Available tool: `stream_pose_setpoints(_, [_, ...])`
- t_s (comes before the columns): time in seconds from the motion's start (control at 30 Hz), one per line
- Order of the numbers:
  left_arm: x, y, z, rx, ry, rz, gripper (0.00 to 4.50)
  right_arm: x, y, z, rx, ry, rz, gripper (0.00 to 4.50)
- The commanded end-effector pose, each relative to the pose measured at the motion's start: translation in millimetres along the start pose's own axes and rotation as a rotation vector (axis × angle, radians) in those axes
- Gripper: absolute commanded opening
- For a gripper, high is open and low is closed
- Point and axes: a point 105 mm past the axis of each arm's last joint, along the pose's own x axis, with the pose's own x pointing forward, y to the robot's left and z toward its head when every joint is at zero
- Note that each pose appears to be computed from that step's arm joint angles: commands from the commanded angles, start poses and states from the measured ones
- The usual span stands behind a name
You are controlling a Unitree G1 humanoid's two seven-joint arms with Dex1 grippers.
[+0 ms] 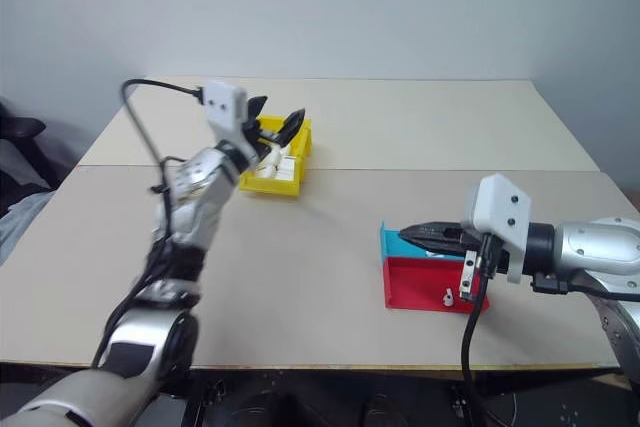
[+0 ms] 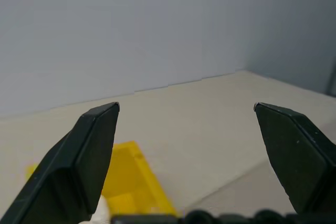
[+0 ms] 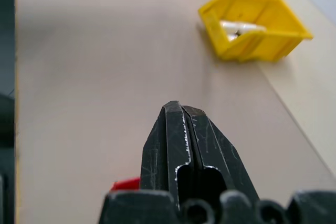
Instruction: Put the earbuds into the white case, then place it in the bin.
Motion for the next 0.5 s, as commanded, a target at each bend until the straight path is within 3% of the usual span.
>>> stream_pose_setpoints(0.03, [-35.2,-42.0,23.6,0.11,-0.007,-0.263,4.48,-13.4,-5.3,-2.2,-0.088,0.037,-0.013,0.0])
stream_pose_setpoints(0.3, [-120.2,-64.9,9.2,0.105,0.244,-0.474,4.48,-29.2,-3.2,-31.6,-0.097,0.131,0.035,0.0])
stream_pose_setpoints(0.5, [-133.6,-65.4,12.5,0.07,0.27,-0.468,4.48,-25.8,-2.8,-31.5,-0.106,0.114,0.048,0.0])
